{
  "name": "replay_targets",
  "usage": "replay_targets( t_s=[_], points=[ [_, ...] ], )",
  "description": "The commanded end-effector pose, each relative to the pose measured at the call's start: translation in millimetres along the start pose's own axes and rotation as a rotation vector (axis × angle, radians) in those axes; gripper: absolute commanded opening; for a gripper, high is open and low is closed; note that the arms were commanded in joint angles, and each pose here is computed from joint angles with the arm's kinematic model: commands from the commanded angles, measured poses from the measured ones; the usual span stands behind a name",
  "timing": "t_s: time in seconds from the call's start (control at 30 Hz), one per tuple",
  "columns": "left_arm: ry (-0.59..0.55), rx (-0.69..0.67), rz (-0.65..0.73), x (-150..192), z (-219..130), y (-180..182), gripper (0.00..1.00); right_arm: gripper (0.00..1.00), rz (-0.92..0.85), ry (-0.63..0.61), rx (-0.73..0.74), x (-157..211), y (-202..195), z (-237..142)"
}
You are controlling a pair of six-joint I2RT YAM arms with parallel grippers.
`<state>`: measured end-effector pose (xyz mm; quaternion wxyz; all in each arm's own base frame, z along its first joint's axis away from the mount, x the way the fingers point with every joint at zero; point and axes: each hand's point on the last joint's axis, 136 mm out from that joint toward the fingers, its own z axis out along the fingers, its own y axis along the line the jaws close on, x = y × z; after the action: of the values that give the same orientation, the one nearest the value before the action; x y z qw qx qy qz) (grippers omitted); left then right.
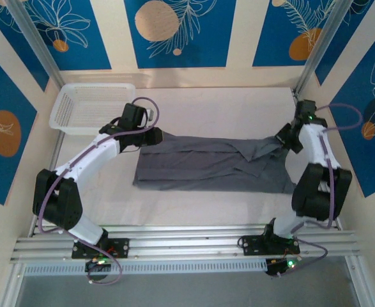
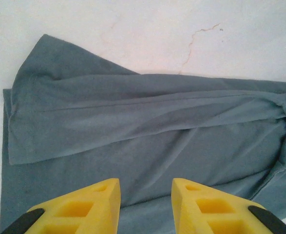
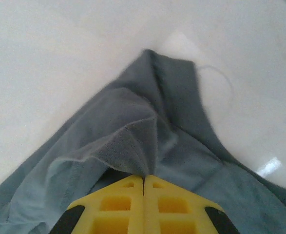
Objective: Fold the inside-out t-shirt
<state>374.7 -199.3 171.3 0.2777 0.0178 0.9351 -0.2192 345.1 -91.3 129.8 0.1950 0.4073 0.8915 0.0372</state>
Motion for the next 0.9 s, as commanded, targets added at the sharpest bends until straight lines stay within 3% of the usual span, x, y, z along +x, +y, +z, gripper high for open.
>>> replay_targets(
  t_s=[0.0, 0.13, 0.23, 0.3, 0.4, 0.5, 0.53, 0.6, 0.7, 0.87],
  points=[
    [0.004, -0.013, 0.011, 3.5, -4.6, 3.7, 0.33, 0.00, 0.141, -0.009, -0.050, 21.0, -15.7, -2.2],
    [0.011, -0.015, 0.003, 8.4, -3.8, 5.9, 0.36, 0.01, 0.379, 0.053, -0.096, 61.0, -50.5, 14.5],
    [0.032, -0.007, 0.001, 15.9, -1.9, 6.6, 0.38, 0.39, 0.408, 0.117, -0.101, 75.0, -58.9, 26.2],
    [0.048, 0.010, -0.006, 22.0, -1.9, 5.2, 0.38, 0.43, 0.380, 0.126, -0.101, 69.7, -54.9, 19.5],
    [0.063, 0.024, -0.009, 36.1, -1.9, 0.7, 0.34, 0.41, 0.327, 0.054, -0.175, 51.1, -37.5, -3.4],
    [0.097, -0.006, -0.020, 50.6, 9.6, 0.5, 0.05, 0.30, 0.228, -0.046, -0.277, 40.1, -7.1, -23.0],
    [0.113, -0.037, -0.040, 52.3, 16.8, 4.1, 0.00, 0.26, 0.181, -0.070, -0.292, 39.7, 5.1, -24.3],
    [0.119, -0.083, -0.076, 46.9, 29.2, 9.0, 0.00, 0.18, 0.120, -0.067, -0.251, 40.1, 17.6, -15.1],
    [0.071, -0.178, -0.115, 26.7, 49.5, 21.5, 0.00, 0.02, 0.153, 0.067, -0.165, 42.4, 19.4, 17.4],
    [0.064, -0.288, -0.141, 3.9, 96.6, 35.3, 0.00, 0.00, 0.185, 0.275, -0.080, 53.8, 15.2, 69.5]
  ],
)
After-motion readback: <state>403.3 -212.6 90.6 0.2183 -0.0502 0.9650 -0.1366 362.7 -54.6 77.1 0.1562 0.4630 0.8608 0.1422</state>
